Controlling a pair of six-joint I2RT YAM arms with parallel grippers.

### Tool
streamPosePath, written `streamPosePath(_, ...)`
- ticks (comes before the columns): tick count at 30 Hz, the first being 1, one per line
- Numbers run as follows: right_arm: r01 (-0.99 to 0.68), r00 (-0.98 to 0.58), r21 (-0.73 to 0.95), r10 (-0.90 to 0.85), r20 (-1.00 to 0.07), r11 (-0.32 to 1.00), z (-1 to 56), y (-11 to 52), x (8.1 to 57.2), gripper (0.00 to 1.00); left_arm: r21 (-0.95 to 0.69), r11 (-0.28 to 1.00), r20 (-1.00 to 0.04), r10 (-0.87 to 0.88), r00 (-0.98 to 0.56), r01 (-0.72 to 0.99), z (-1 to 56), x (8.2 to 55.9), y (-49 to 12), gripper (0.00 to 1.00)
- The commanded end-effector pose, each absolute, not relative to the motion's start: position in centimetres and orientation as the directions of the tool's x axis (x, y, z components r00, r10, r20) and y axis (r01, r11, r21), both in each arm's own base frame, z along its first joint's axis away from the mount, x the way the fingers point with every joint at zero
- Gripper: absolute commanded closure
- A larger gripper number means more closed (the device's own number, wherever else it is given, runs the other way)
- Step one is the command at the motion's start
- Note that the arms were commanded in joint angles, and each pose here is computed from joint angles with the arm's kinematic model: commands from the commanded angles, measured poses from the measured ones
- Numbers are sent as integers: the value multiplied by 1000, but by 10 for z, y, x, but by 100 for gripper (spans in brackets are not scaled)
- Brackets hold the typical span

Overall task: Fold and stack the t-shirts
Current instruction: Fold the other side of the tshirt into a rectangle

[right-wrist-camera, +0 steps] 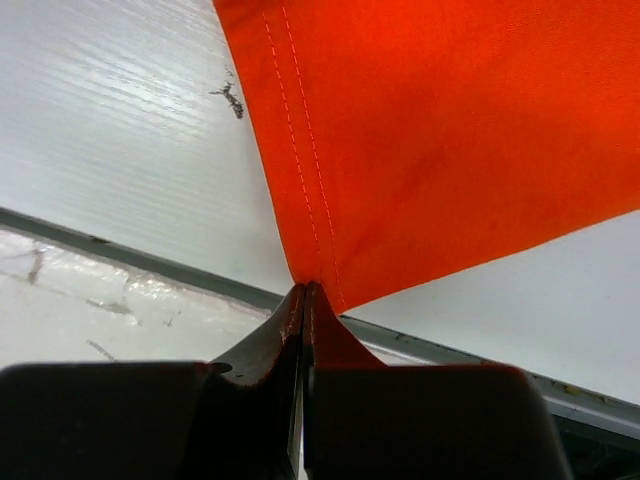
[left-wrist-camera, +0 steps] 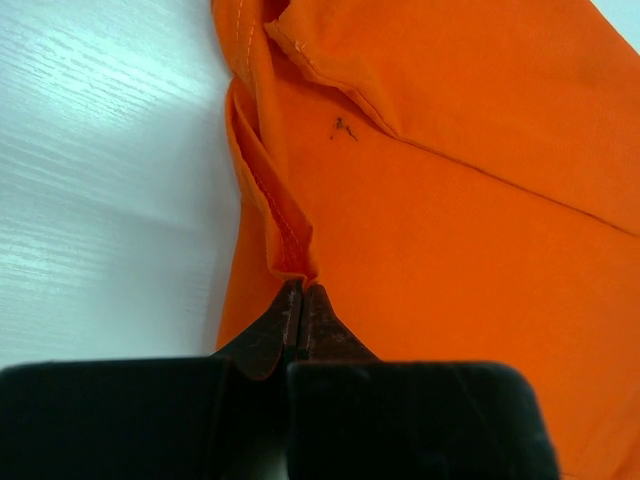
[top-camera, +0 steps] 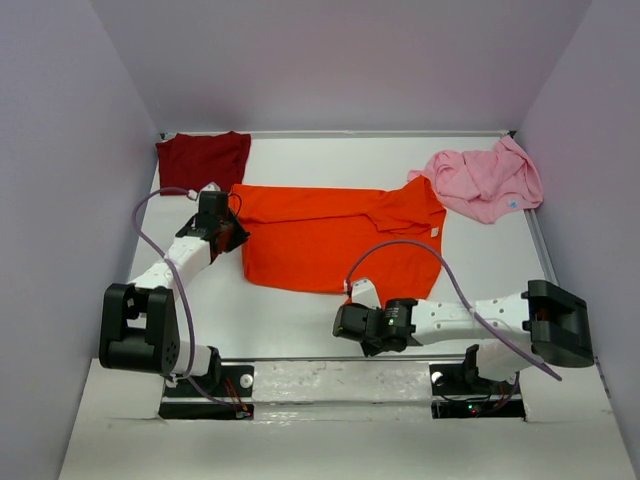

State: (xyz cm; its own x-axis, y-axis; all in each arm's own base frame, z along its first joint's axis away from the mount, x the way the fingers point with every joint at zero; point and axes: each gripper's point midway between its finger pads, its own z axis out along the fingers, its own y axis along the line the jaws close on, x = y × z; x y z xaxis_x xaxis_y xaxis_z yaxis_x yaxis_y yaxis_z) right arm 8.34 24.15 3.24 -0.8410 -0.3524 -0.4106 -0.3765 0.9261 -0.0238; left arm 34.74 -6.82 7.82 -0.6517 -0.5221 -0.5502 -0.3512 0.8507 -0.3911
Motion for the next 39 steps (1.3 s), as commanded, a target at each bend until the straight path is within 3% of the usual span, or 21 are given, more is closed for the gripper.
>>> streamPosePath(1, -373, -825, 10, -327, -461, 928, 68, 246, 87, 100, -446, 830, -548, -549, -631, -335, 91, 337, -74, 100)
streamPosePath(9, -277, -803, 112, -165, -572, 954, 128, 228, 97, 100, -461, 827, -587, -556, -588, -322, 104, 287, -67, 100)
streamPosePath(12, -214, -781, 78, -123, -612, 974, 144, 201, 104, 100, -470, 823, -617, -566, -548, -320, 121, 276, -69, 100)
streamPosePath(27, 139, -526, 37, 105, -844, 990, 211, 143, 179, 100, -481, 806, -661, -592, -462, -344, 169, 284, -58, 100)
streamPosePath(29, 137, -525, -11, 63, -849, 990, 213, 138, 192, 100, -480, 805, -661, -593, -460, -347, 169, 285, -57, 100)
streamPosePath(34, 153, -489, 122, 183, -853, 981, 211, 133, 236, 100, -459, 807, -686, -587, -430, -371, 170, 287, -48, 100)
streamPosePath(39, 211, -517, 83, 183, -836, 974, 193, 110, 270, 100, -448, 818, -703, -572, -423, -361, 168, 294, -47, 100)
